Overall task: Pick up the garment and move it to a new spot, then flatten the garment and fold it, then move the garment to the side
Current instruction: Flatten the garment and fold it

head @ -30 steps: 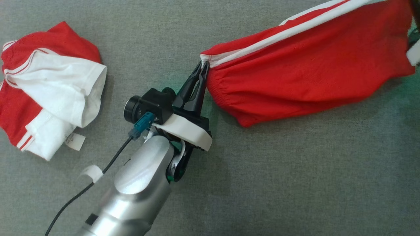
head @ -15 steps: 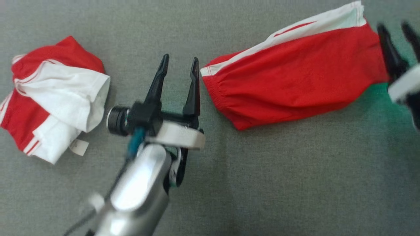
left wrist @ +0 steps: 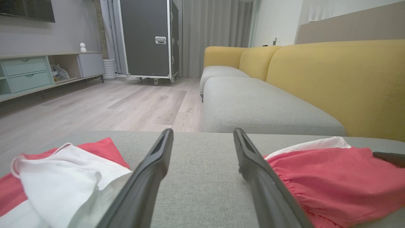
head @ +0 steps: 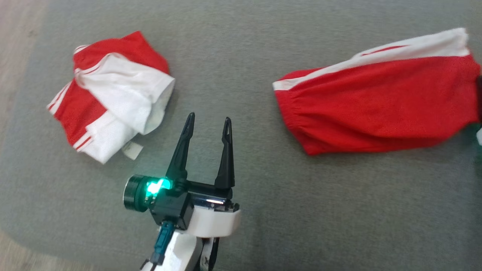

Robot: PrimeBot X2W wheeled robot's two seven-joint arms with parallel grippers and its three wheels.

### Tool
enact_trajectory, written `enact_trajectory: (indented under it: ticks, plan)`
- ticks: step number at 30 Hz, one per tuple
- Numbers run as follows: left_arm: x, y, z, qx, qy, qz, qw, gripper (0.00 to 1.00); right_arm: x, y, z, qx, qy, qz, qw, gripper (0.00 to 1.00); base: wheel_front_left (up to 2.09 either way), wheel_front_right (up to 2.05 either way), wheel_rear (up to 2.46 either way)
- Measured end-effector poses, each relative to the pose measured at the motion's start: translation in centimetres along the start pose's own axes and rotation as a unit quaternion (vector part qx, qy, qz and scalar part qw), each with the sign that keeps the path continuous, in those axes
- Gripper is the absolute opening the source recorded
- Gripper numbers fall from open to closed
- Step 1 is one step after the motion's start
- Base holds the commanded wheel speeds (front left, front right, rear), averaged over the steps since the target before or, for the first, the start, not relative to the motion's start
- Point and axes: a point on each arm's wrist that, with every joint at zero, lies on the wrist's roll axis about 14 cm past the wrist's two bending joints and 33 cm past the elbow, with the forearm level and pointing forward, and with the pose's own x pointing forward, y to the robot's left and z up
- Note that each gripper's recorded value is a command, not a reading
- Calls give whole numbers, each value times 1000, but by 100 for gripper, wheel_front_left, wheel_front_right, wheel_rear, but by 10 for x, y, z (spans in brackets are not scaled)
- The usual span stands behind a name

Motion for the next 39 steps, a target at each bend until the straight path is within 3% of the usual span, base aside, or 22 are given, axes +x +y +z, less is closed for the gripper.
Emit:
enact_trajectory:
  ticks: [5, 6, 7, 8, 13, 18, 25, 29, 34, 39]
  plan:
    - [-2, 10, 2, 6, -1, 18, 1000, 100, 18, 15, -7, -5, 35, 12, 999, 100, 0, 0, 0]
    - [-2, 11, 1, 7, 0, 19, 1000, 100, 19, 17, -7, -5, 38, 15, 999, 83, 0, 0, 0]
    - [-2, 11, 0, 7, 1, 19, 1000, 100, 20, 19, -7, -5, 39, 16, 999, 20, 0, 0, 0]
    - [-2, 11, 0, 7, 1, 19, 1000, 100, 20, 19, -7, -5, 39, 16, 999, 0, 0, 0, 0]
    - [0, 5, 2, 5, -3, 9, 1000, 100, 11, 17, -3, -5, 32, 15, 999, 0, 0, 0, 0]
    - [1, -11, 5, 4, -11, -19, 1000, 100, -15, -8, 7, 6, 10, -14, 1000, 0, 0, 0, 0]
    - [-2, -43, 5, -5, -14, -75, 997, 100, -96, -87, -14, 18, 2, -107, 994, 0, 0, 0, 0]
    - [-2, -57, 7, -8, -17, -101, 995, 100, -124, -112, -1, 13, -36, -135, 990, 0, 0, 0, 0]
    - [-4, -68, 12, -11, -24, -122, 992, 100, -136, -111, 26, -27, -77, -129, 988, 0, 0, 0, 0]
    - [-18, -69, 6, -8, -12, -126, 992, 100, -125, -59, 76, -57, -144, -61, 986, 0, 0, 0, 0]
